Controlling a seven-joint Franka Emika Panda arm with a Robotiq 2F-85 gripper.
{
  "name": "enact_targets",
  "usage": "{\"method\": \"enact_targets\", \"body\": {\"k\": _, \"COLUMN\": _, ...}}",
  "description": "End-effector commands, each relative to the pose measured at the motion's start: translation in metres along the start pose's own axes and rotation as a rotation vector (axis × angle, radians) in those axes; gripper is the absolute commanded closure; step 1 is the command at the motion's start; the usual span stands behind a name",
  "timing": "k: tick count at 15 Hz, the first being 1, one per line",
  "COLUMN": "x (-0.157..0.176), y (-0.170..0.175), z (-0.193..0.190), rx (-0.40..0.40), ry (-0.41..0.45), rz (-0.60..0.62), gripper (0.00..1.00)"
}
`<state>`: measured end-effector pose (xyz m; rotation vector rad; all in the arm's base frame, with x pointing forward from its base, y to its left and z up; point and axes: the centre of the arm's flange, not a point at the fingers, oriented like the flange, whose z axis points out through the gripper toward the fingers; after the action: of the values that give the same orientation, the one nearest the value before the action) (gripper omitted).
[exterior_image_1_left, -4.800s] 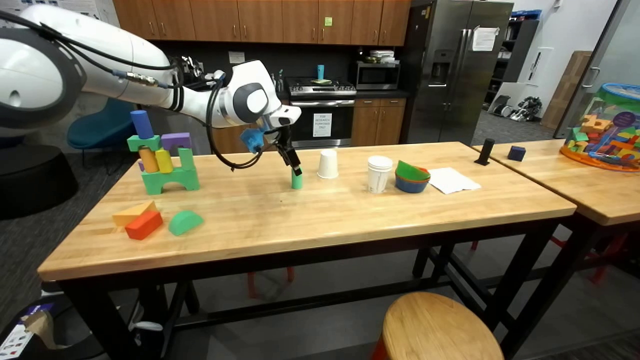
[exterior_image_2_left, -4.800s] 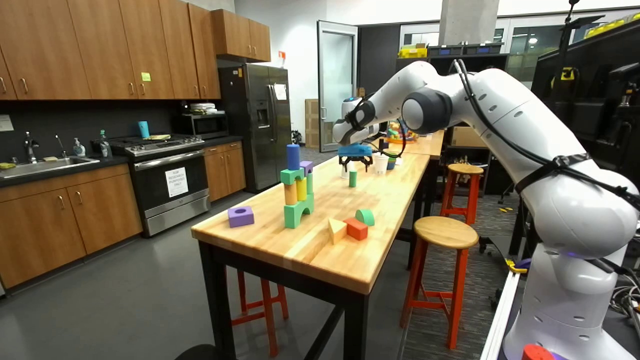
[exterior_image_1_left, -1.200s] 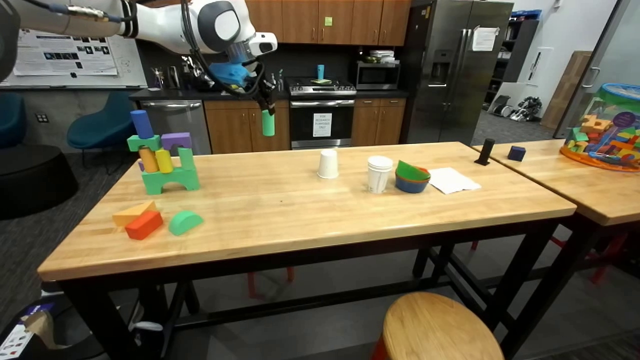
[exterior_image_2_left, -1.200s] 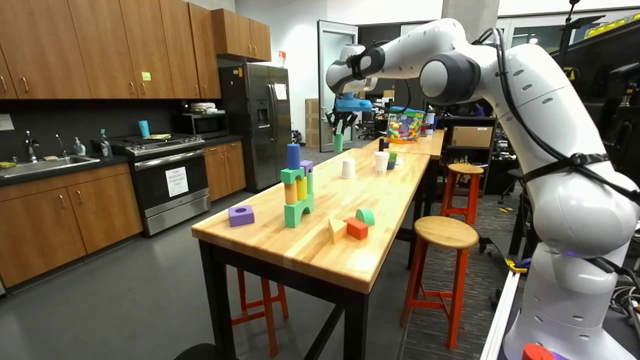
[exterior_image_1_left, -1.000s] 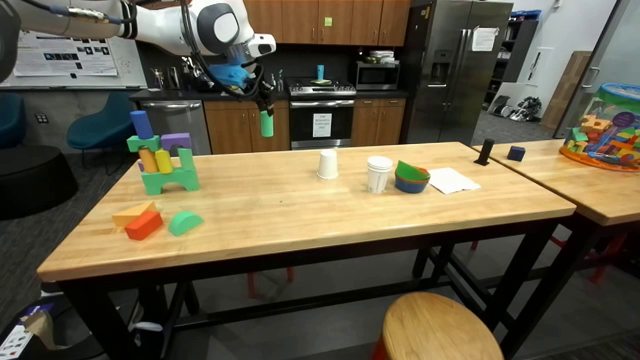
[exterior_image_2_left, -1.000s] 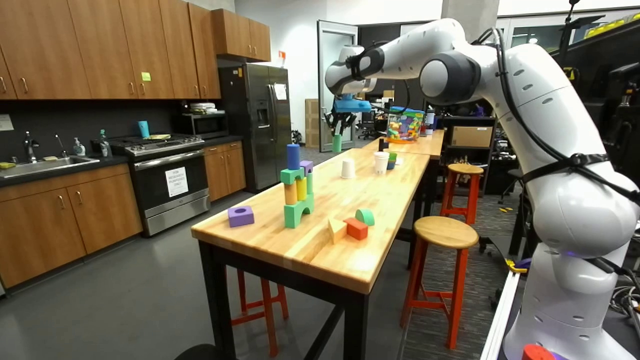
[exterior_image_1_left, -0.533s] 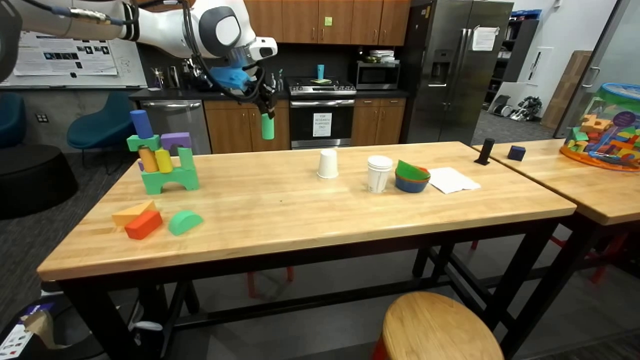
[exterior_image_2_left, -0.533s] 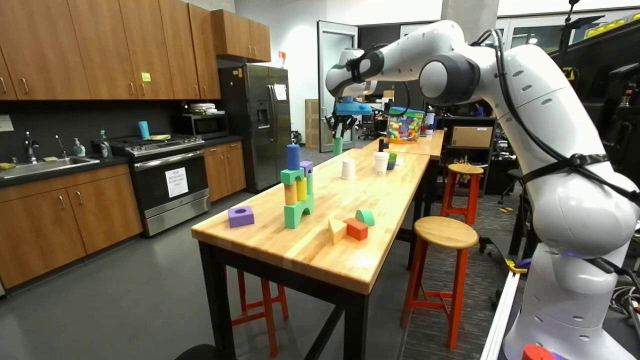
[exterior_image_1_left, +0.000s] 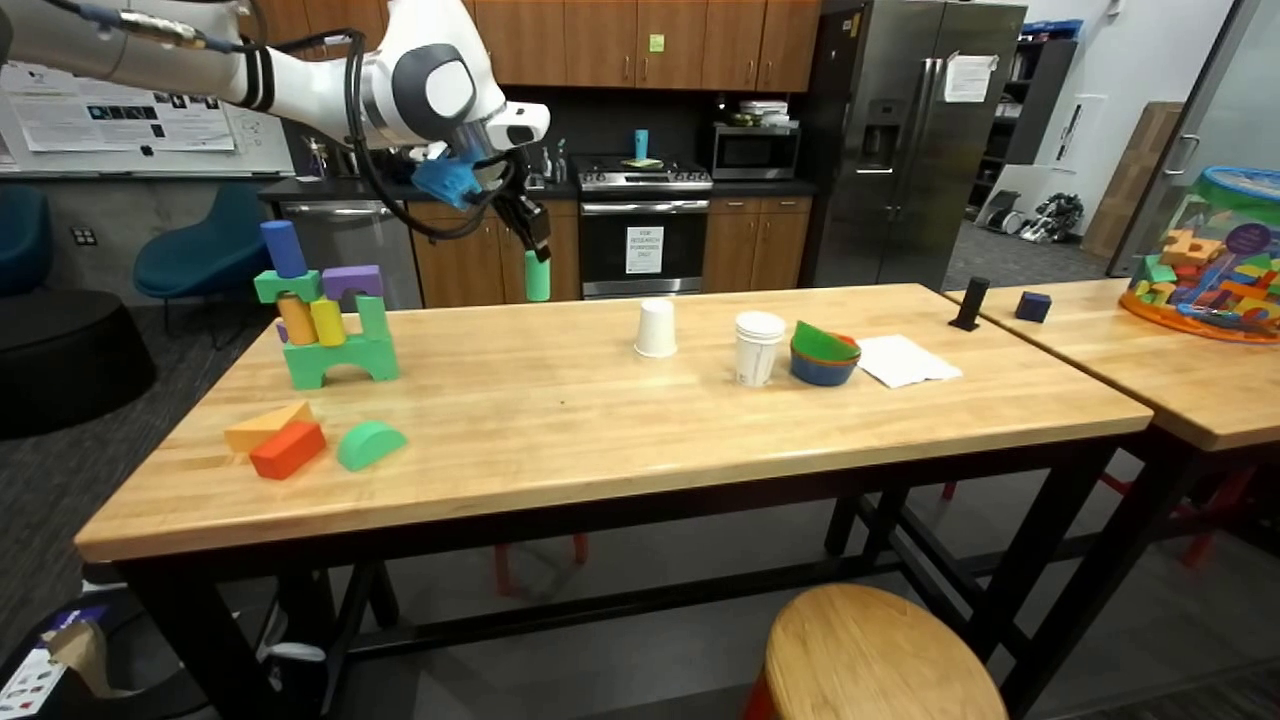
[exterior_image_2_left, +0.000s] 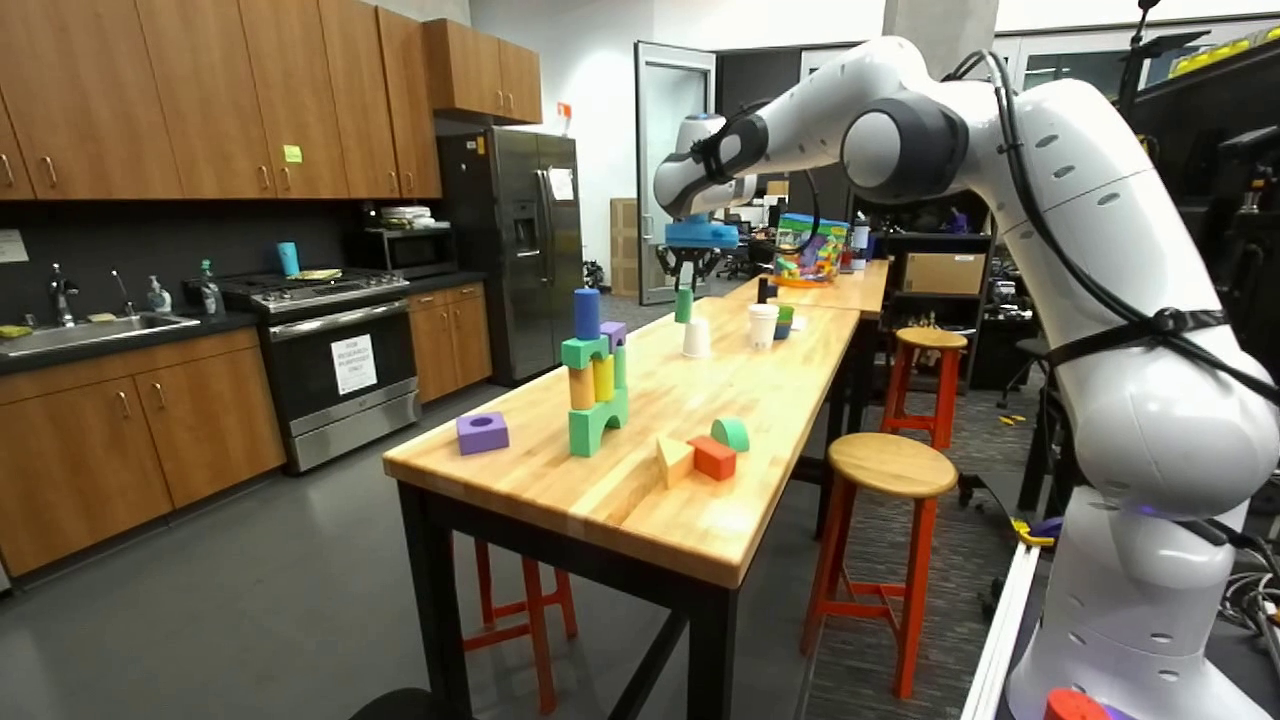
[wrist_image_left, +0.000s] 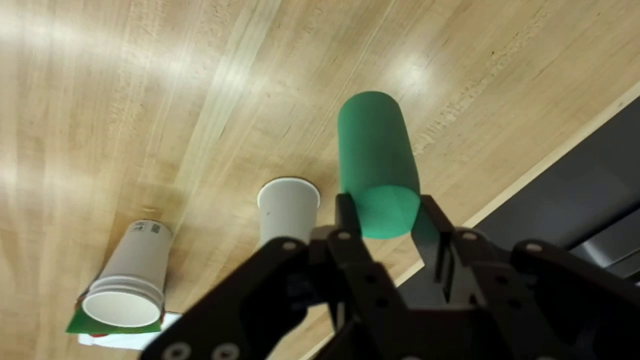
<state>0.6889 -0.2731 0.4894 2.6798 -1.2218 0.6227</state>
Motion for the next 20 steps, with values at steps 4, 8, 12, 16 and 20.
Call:
{"method": "enact_targets", "body": {"k": 4, "x": -0.023, "y": 0.025, "z": -0.027, "rx": 0.037, "ry": 0.028, "rz": 0.238, "gripper": 0.92}}
{"method": "enact_targets", "body": {"k": 8, "x": -0.008, "y": 0.018, "z": -0.015, "rx": 0.017, "ry": 0.04, "rz": 0.227, "gripper": 0.67}}
{"method": "enact_targets", "body": {"k": 12, "x": -0.013, "y": 0.02, "z": -0.014, "rx": 0.01, "ry": 0.027, "rz": 0.229, "gripper": 0.92}}
{"method": "enact_targets", "body": {"k": 16, "x": -0.047, "y": 0.014, "z": -0.01, "rx": 0.023, "ry": -0.017, "rz": 0.223, "gripper": 0.92}}
{"method": "enact_targets", "body": {"k": 20, "x": -0.084, "y": -0.003, "z": -0.012, "rx": 0.03, "ry": -0.033, "rz": 0.207, "gripper": 0.92}}
